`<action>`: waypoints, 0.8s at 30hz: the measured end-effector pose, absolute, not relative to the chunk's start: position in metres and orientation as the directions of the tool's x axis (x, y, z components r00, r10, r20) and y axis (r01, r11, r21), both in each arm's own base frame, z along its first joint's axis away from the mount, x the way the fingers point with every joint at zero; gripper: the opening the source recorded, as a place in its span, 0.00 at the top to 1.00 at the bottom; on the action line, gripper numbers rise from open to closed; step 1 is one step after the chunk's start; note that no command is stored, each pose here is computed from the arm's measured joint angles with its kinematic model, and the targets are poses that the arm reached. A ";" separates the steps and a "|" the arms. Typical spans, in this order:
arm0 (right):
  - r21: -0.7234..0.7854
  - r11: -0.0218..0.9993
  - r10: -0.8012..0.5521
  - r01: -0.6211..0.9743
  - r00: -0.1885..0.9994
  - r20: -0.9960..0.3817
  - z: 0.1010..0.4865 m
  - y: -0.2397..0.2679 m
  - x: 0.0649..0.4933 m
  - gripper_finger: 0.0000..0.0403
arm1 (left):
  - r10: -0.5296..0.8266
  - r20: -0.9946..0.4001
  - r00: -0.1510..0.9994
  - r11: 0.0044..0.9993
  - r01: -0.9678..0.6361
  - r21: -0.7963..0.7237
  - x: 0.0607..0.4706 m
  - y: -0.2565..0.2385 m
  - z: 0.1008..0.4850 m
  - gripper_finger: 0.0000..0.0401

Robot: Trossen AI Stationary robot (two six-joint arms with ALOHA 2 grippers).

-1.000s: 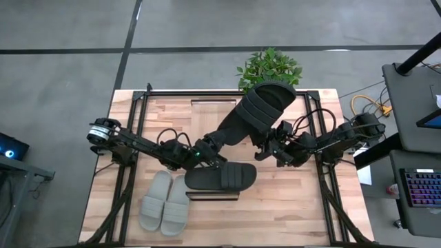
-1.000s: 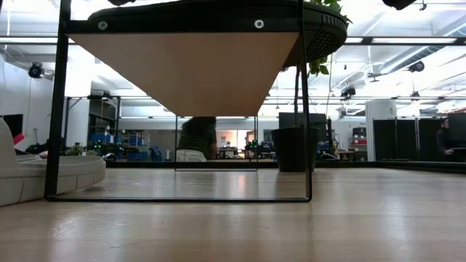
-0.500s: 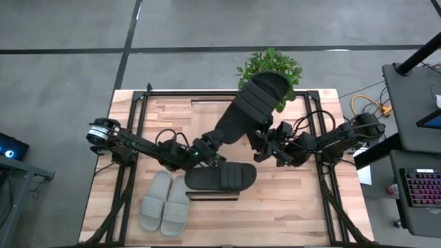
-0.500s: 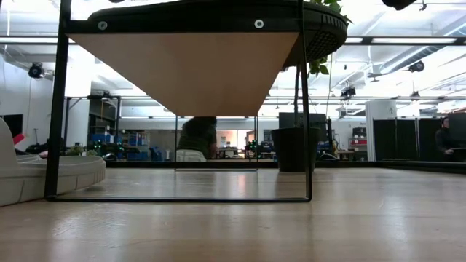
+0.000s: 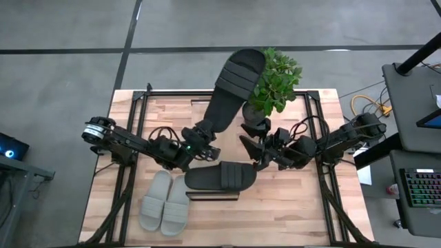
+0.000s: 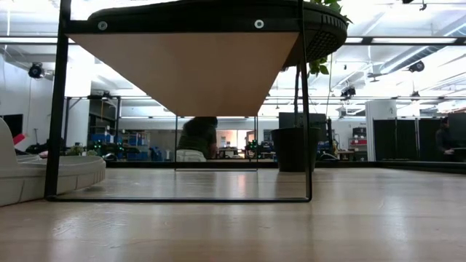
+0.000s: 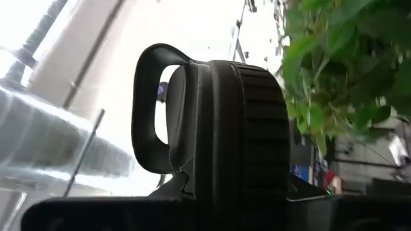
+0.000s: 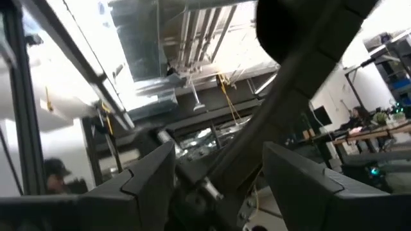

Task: Pick and place slides into the shelf
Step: Put the black slipper on the shelf

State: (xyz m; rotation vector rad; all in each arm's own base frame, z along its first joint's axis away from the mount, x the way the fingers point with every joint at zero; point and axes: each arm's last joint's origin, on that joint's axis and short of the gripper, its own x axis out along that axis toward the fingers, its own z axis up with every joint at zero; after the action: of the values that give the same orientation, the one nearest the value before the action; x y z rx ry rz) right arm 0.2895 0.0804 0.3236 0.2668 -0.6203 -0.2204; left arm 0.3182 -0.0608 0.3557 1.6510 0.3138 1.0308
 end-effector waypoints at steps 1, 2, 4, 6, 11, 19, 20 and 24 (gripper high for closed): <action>0.297 0.946 -0.277 0.128 0.797 0.537 0.325 0.082 0.288 0.44 | 0.678 0.457 0.575 -0.346 -0.299 0.889 0.316 -0.060 0.359 0.88; 0.286 0.949 -0.272 0.132 0.801 0.534 0.326 0.083 0.287 0.44 | 0.688 0.455 0.566 -0.338 -0.306 0.890 0.312 -0.059 0.362 0.88; 0.262 0.955 -0.260 0.137 0.812 0.523 0.328 0.086 0.284 0.44 | 0.701 0.456 0.548 -0.322 -0.326 0.889 0.305 -0.057 0.369 0.88; 0.237 0.961 -0.248 0.142 0.824 0.509 0.330 0.089 0.281 0.44 | 0.718 0.445 0.536 -0.294 -0.346 0.891 0.298 -0.057 0.376 0.88; 0.172 0.973 -0.216 0.152 0.856 0.470 0.338 0.094 0.271 0.44 | 0.727 0.382 0.570 -0.189 -0.369 0.910 0.281 -0.062 0.387 0.88; 0.142 0.983 -0.166 0.115 0.887 0.431 0.356 0.097 0.246 0.44 | 0.650 0.207 0.731 0.080 -0.337 0.938 0.263 -0.063 0.391 0.88; 0.136 0.985 -0.156 0.108 0.893 0.423 0.358 0.098 0.243 0.44 | 0.633 0.186 0.751 0.127 -0.338 0.933 0.260 -0.062 0.391 0.88; 0.058 0.995 -0.102 0.087 0.928 0.360 0.362 0.102 0.228 0.44 | 0.533 0.097 0.840 0.315 -0.303 0.899 0.246 -0.060 0.388 0.88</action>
State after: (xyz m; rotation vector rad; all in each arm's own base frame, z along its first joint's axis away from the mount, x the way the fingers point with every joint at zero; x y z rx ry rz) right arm 0.2280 0.1015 0.3623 0.0411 -0.3707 -0.0965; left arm 0.2457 -0.0601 0.3880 1.1232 0.2347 0.5578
